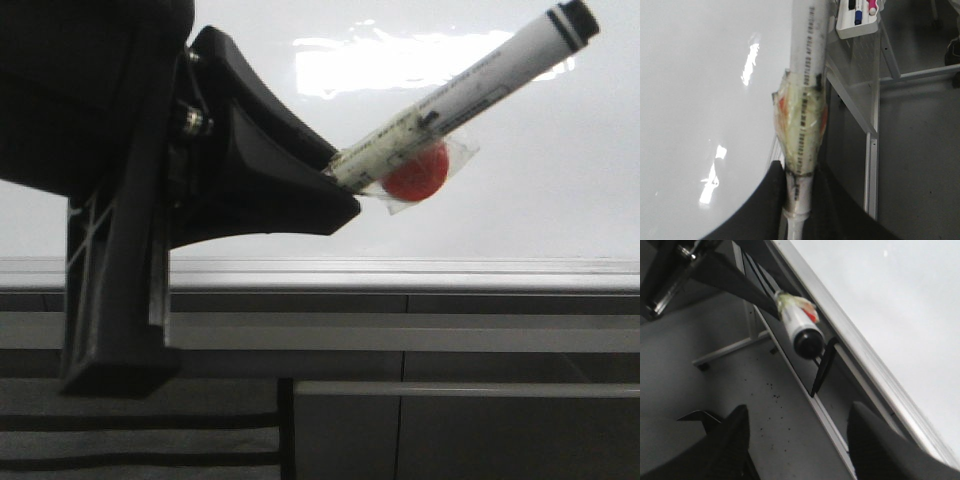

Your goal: Write number 0 on whiteboard

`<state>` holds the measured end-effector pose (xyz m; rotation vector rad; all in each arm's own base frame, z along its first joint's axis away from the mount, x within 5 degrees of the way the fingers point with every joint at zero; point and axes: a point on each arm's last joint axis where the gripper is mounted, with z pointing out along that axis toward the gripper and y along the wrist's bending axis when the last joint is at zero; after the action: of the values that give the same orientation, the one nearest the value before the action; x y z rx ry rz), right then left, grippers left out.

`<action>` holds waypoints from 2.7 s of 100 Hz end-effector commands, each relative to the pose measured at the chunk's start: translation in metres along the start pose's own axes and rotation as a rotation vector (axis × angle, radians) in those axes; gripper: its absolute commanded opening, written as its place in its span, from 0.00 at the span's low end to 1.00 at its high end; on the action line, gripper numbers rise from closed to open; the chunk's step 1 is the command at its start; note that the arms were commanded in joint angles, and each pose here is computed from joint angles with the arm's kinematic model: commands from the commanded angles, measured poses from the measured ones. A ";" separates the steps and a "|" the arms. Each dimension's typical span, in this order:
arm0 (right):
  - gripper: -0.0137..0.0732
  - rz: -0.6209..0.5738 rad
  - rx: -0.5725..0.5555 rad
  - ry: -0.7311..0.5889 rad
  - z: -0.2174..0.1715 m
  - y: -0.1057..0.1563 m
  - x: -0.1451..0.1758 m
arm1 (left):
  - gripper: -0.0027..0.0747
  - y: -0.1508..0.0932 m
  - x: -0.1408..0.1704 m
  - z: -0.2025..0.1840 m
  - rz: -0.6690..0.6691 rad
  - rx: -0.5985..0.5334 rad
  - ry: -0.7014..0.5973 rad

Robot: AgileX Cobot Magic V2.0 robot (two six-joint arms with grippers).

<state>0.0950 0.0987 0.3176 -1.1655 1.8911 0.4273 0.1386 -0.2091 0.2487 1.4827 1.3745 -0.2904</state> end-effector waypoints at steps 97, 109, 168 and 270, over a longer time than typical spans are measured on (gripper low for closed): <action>0.60 0.009 0.054 -0.227 0.018 -0.006 -0.036 | 0.01 0.010 -0.025 -0.007 0.078 -0.031 -0.124; 0.60 0.015 0.043 -0.218 0.018 -0.005 -0.035 | 0.01 0.009 -0.024 -0.005 0.077 -0.026 -0.117; 0.60 0.021 0.018 -0.191 0.019 -0.003 -0.033 | 0.01 0.008 -0.027 0.003 0.066 -0.008 -0.162; 0.07 -0.009 0.028 -0.176 0.019 -0.004 -0.032 | 0.01 0.008 -0.026 0.003 0.066 -0.009 -0.153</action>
<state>0.1105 0.1254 0.3172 -1.1290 1.8039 0.4834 0.1406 -0.2200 0.2516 1.5358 1.2658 -0.2866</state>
